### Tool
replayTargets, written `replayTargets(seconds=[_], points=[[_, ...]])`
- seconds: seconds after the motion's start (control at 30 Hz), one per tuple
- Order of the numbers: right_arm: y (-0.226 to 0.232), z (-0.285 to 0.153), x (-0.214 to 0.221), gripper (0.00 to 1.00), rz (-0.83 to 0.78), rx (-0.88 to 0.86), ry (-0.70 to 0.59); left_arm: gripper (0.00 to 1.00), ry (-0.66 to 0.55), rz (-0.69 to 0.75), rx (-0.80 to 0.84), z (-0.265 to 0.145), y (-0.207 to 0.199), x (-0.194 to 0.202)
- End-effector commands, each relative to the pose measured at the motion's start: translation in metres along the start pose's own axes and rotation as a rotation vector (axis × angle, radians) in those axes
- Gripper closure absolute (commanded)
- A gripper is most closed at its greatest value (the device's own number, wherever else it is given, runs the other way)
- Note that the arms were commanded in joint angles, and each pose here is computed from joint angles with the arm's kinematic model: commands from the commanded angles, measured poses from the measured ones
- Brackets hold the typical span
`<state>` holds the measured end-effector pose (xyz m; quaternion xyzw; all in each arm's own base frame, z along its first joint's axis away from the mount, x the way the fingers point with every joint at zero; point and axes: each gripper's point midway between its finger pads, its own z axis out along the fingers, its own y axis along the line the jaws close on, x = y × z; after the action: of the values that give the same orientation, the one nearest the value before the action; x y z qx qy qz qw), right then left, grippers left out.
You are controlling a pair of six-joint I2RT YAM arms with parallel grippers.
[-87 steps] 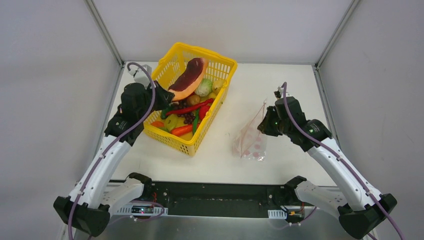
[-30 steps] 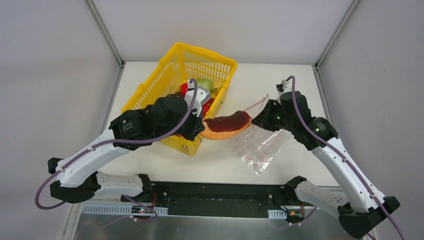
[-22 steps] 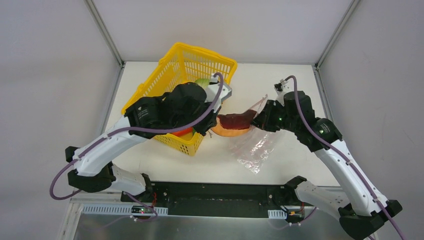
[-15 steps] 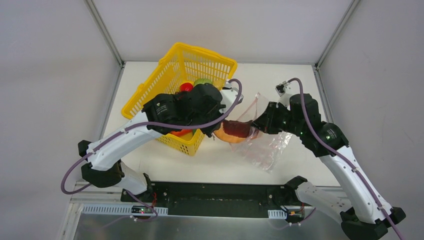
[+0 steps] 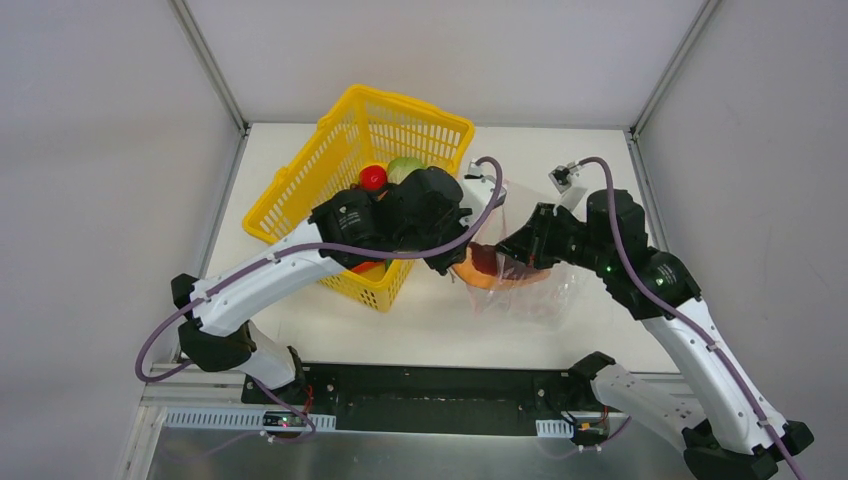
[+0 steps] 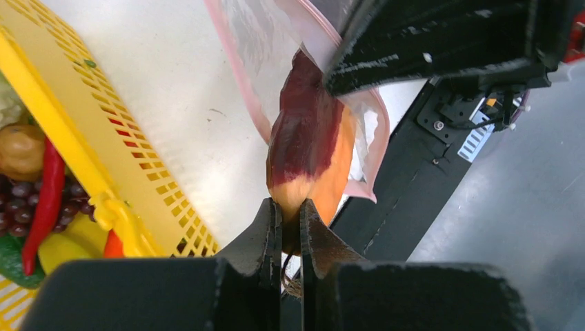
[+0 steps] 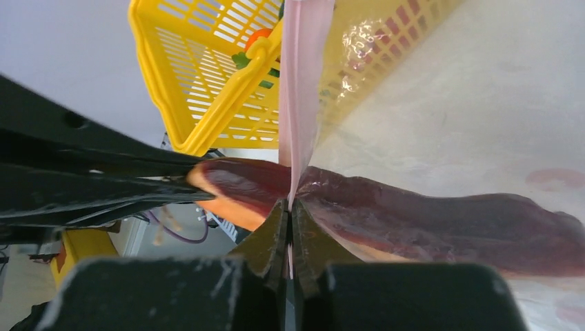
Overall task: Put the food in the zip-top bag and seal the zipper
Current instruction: Place the fake food in the zipper food storage bag.
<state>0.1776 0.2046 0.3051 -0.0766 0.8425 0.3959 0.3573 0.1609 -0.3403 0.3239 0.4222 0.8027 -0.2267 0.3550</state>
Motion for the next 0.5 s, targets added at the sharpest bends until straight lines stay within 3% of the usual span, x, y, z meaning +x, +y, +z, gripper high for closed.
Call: replayTargets(seconds=[0.0,0.27,0.47], points=[[0.020,-0.004,-0.010,0.98,0.016,-0.102,-0.053,1.00,-0.123,-0.097,0.009,0.015,-0.009,-0.025],[0.023,-0.002,-0.013,1.00,0.151,-0.125,-0.104,1.00,-0.260,-0.223,-0.045,0.028,0.002,-0.035],[0.024,-0.002,-0.010,1.00,0.144,-0.152,-0.108,1.00,-0.109,-0.055,0.115,0.027,-0.025,-0.019]])
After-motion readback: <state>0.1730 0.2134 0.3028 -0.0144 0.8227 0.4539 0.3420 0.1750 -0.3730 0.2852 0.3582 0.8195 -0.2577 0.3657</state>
